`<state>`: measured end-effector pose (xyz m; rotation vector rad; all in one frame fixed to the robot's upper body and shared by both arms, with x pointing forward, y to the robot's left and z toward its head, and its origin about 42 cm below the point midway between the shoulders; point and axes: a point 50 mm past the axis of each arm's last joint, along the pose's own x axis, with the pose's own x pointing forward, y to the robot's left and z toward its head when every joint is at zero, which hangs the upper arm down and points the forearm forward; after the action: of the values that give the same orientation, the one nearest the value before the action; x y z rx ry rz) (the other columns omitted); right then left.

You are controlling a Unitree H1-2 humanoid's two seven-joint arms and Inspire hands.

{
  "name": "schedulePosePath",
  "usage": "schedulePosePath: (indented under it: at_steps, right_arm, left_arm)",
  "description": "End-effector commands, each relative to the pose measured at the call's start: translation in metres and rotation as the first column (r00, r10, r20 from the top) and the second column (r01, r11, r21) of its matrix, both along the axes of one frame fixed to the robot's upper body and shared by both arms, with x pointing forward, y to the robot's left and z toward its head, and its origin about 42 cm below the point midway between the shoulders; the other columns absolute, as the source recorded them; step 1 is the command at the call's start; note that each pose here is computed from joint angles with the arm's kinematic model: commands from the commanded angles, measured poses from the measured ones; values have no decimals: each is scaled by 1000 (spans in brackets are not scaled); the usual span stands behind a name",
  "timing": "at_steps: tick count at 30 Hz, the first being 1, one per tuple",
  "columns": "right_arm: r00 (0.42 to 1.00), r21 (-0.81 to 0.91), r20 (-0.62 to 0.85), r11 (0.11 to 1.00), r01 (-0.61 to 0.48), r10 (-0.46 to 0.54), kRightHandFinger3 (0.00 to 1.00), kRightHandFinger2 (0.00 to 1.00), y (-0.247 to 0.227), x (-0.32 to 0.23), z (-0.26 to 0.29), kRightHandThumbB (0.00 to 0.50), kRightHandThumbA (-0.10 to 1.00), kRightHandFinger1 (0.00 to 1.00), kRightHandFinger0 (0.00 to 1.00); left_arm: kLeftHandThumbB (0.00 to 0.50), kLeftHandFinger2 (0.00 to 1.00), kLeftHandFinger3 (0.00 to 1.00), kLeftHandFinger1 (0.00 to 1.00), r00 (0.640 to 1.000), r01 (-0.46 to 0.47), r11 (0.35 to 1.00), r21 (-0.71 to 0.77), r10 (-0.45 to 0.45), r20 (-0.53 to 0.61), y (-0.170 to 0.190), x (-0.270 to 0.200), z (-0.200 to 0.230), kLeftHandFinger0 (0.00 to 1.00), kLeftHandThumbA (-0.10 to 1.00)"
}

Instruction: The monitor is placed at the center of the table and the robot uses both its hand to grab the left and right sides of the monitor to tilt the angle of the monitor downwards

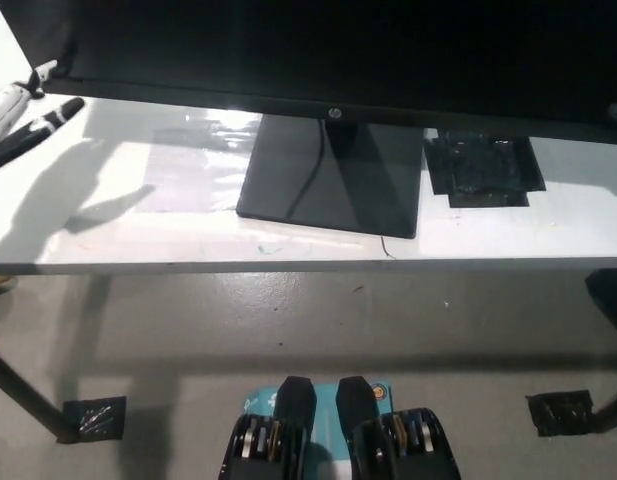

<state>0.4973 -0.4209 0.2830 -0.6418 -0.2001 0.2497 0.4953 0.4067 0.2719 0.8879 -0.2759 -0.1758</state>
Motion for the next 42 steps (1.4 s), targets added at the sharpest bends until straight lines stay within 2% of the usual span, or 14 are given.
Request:
schedulePosePath:
  at_steps: [1, 6, 9, 10, 13, 15, 18, 23, 26, 28, 29, 31, 37, 42]
  right_arm:
    - [969, 366, 82, 897, -247, 233, 1000, 1000, -38, -56, 40, 500, 758, 1000, 1000]
    - [952, 484, 214, 822, -299, 220, 1000, 1000, -42, -118, 28, 492, 949, 1000, 1000]
    - [951, 504, 224, 810, -301, 214, 1000, 1000, -40, -123, 29, 497, 958, 1000, 1000]
    - [944, 494, 281, 817, -299, 175, 1000, 1000, -30, -137, 26, 409, 1000, 1000, 1000]
    - [909, 483, 409, 827, -288, 78, 1000, 1000, -7, -174, 19, 426, 1000, 1000, 1000]
    - [909, 484, 409, 827, -287, 76, 1000, 1000, -7, -175, 19, 426, 1000, 1000, 1000]
    - [864, 488, 498, 799, -352, 76, 1000, 1000, 18, -213, 15, 494, 1000, 1000, 1000]
    - [816, 462, 567, 775, -430, 115, 1000, 1000, 80, -244, 3, 500, 1000, 1000, 1000]
    - [810, 469, 580, 780, -413, 80, 1000, 1000, 130, -251, -22, 500, 1000, 1000, 1000]
    - [833, 493, 547, 774, -398, 80, 1000, 1000, 145, -251, -37, 490, 1000, 1000, 1000]
    - [854, 488, 513, 790, -372, 86, 1000, 1000, 163, -238, -65, 425, 1000, 1000, 1000]
    - [886, 507, 458, 798, -325, 71, 1000, 1000, 177, -225, -86, 384, 1000, 1000, 1000]
    - [980, 606, 198, 786, -121, -2, 1000, 1000, 212, -187, -157, 381, 1000, 1000, 1000]
    - [996, 636, 84, 770, -42, -15, 1000, 1000, 229, -177, -185, 349, 1000, 1000, 1000]
  left_arm:
    - [428, 1000, 1000, 1000, 992, -20, 996, -85, 31, 121, 53, -51, 33, 1000, 994]
    - [449, 1000, 1000, 1000, 968, 55, 977, -205, -1, 252, 50, -123, 28, 1000, 1000]
    - [449, 1000, 1000, 1000, 965, 61, 974, -217, -2, 262, 48, -129, 29, 1000, 1000]
    - [425, 1000, 1000, 1000, 959, 100, 961, -259, -23, 284, 41, -148, 25, 1000, 1000]
    - [408, 1000, 1000, 1000, 945, 190, 914, -357, -71, 321, 21, -200, 16, 1000, 1000]
    - [407, 1000, 1000, 1000, 945, 189, 913, -361, -70, 318, 20, -202, 16, 1000, 1000]
    - [374, 1000, 1000, 1000, 928, 285, 869, -405, -145, 343, -9, -243, 5, 1000, 1000]
    - [429, 1000, 1000, 1000, 915, 327, 857, -399, -181, 361, -63, -267, -6, 1000, 1000]
    - [390, 1000, 1000, 1000, 903, 403, 808, -429, -274, 331, -95, -268, -25, 1000, 1000]
    - [385, 1000, 1000, 1000, 906, 404, 803, -438, -286, 312, -106, -267, -34, 1000, 1000]
    - [356, 1000, 1000, 1000, 907, 412, 784, -464, -302, 295, -124, -259, -52, 1000, 1000]
    - [357, 1000, 1000, 1000, 922, 384, 772, -507, -291, 255, -136, -252, -68, 1000, 1000]
    - [359, 1000, 1000, 1000, 972, 230, 793, -564, -213, 97, -161, -229, -148, 1000, 1000]
    - [325, 1000, 1000, 1000, 986, 126, 807, -576, -166, -17, -157, -220, -181, 1000, 1000]
